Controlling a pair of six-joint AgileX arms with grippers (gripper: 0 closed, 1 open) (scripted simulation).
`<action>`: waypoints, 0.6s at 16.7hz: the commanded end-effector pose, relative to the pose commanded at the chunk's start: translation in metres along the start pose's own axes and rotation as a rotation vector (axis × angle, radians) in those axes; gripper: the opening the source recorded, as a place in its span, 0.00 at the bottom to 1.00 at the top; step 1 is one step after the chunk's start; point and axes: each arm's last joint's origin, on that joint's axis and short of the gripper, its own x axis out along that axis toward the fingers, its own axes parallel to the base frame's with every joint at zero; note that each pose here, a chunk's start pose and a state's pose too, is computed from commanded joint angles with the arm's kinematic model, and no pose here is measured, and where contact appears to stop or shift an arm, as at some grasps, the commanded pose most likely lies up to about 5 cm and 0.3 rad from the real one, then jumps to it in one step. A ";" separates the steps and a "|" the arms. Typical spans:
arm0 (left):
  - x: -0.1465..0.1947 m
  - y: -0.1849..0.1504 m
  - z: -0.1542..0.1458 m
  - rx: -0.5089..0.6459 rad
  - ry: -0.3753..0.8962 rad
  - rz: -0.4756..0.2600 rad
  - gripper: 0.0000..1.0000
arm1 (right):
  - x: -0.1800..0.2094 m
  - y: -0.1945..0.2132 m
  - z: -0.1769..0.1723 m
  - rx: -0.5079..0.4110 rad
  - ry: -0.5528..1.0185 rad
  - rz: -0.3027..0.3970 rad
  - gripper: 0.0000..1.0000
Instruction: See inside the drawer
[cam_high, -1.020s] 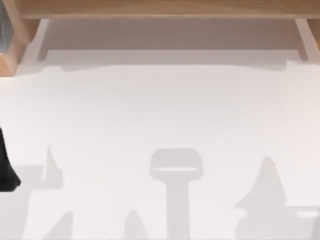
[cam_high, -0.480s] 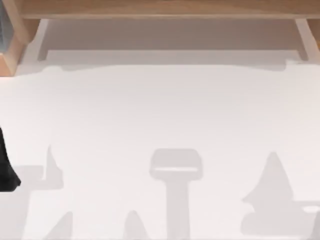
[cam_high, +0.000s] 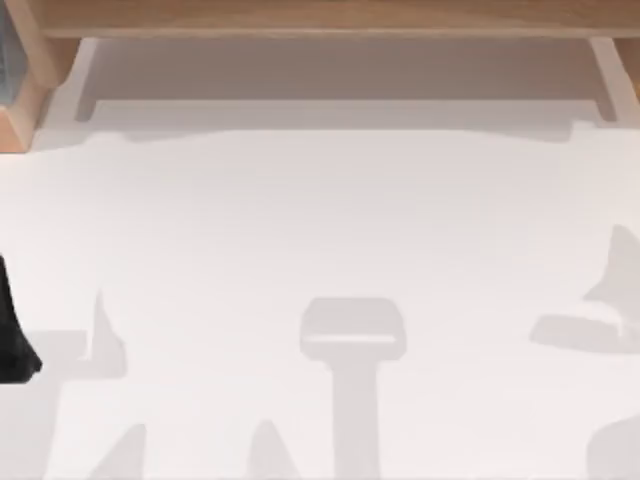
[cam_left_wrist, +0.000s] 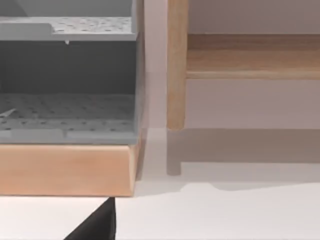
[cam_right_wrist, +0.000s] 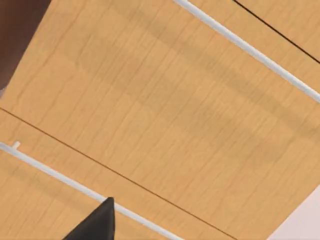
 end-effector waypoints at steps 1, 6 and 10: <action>0.000 0.000 0.000 0.000 0.000 0.000 1.00 | 0.013 0.000 -0.009 -0.101 0.002 0.000 1.00; 0.000 0.000 0.000 0.000 0.000 0.000 1.00 | 0.071 0.017 -0.057 -0.596 0.013 0.004 1.00; 0.000 0.000 0.000 0.000 0.000 0.000 1.00 | 0.103 0.040 -0.086 -0.875 0.014 0.005 1.00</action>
